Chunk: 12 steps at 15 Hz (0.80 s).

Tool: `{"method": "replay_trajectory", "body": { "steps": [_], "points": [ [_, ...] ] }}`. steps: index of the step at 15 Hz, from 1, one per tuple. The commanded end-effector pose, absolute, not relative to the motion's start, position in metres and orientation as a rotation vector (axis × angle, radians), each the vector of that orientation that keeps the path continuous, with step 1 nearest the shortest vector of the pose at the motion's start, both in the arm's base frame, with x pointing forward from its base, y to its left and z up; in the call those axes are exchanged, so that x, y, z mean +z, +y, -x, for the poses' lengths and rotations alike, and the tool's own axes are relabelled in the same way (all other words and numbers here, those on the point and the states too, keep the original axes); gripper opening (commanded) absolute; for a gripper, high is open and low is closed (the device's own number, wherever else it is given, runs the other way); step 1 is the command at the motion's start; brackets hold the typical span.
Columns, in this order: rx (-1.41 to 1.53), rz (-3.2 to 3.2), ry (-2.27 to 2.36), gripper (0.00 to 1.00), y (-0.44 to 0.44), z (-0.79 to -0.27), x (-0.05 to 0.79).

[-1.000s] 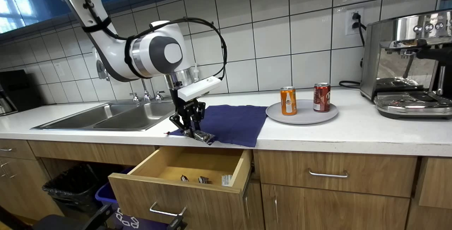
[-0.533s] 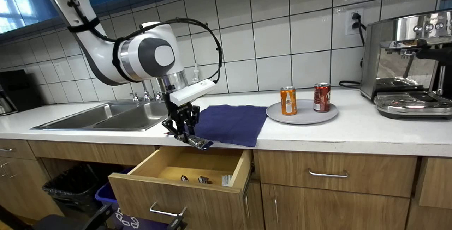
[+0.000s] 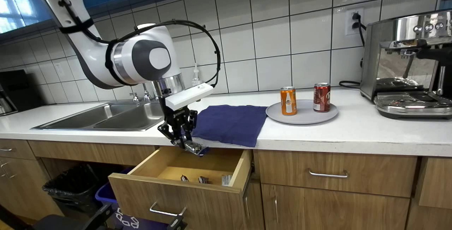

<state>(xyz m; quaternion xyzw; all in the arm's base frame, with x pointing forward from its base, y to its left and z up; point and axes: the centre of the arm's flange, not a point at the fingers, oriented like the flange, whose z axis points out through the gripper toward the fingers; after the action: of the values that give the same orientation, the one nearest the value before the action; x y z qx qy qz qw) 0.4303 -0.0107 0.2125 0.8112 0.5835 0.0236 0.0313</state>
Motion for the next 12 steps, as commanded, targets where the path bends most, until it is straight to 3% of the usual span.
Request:
{"method": "replay_trajectory", "body": {
  "steps": [1, 12],
  "points": [
    [0.088, -2.498, 1.775, 0.07, -0.0104, -0.4207, 0.2179],
    [0.055, -2.494, 1.769, 0.07, -0.0104, -0.4256, 0.2082]
  ]
}}
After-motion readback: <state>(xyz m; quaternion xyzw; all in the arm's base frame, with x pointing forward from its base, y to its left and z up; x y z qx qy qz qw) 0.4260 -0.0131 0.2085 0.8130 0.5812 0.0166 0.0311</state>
